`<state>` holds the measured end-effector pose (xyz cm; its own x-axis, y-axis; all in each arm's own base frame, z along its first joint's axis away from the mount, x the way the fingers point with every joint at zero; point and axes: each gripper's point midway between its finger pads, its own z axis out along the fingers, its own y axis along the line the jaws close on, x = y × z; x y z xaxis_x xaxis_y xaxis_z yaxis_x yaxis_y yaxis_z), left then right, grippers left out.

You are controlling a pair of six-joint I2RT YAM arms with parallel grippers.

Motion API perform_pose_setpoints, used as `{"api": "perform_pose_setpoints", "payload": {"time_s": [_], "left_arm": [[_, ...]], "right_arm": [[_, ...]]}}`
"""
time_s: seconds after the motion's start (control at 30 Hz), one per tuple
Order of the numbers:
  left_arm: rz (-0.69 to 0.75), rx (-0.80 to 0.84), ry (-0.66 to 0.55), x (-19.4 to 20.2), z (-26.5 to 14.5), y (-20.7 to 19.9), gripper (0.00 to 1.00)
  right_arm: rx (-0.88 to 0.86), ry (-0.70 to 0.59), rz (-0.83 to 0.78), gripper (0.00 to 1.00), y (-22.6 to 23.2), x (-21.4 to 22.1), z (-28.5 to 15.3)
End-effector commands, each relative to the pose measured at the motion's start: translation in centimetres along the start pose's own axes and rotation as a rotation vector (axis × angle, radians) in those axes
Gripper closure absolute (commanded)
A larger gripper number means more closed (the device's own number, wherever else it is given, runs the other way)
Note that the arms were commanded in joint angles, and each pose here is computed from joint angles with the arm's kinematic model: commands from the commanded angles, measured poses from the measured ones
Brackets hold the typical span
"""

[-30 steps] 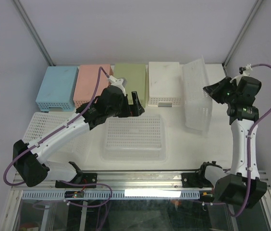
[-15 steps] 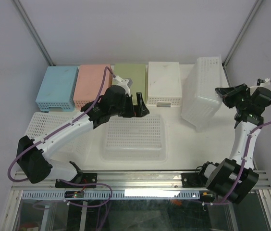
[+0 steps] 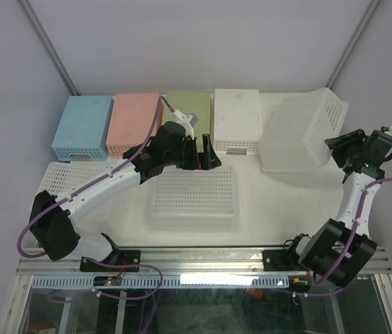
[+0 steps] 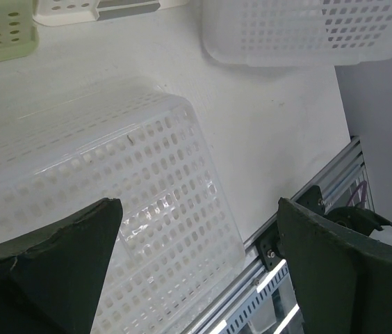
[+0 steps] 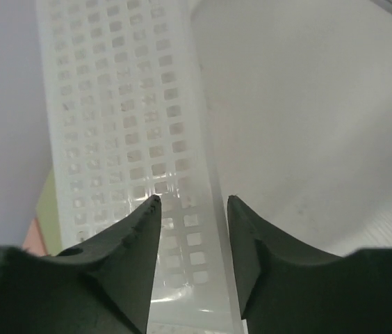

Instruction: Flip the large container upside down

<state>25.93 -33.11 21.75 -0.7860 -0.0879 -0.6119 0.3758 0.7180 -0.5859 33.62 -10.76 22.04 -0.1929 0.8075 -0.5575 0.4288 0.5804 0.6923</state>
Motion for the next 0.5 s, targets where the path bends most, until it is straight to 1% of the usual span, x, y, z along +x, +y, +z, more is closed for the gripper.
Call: {"api": "perform_pose_setpoints", "payload": {"time_s": [0.0,0.1,0.17,0.37,0.47], "left_arm": [[0.048,0.101,-0.061,-2.2,-0.6,-2.9,0.01],[0.045,0.105,-0.064,-2.1,-0.6,-2.9,0.01],[0.042,0.107,-0.067,-2.0,-0.7,-2.9,0.01],[0.037,0.115,-0.066,-1.8,-0.7,-3.0,0.01],[0.037,0.112,-0.075,-2.0,-0.7,-3.0,0.01]], "right_arm": [[0.244,0.009,-0.035,0.49,-5.5,1.0,-0.1],[0.269,-0.007,-0.050,0.33,-5.6,0.9,-0.4],[0.275,-0.025,-0.065,0.28,-5.2,0.6,-0.7],[0.374,-0.125,-0.167,0.16,-3.9,-1.3,-3.1],[0.359,-0.169,-0.232,0.14,-1.7,-2.1,-4.3]]}}
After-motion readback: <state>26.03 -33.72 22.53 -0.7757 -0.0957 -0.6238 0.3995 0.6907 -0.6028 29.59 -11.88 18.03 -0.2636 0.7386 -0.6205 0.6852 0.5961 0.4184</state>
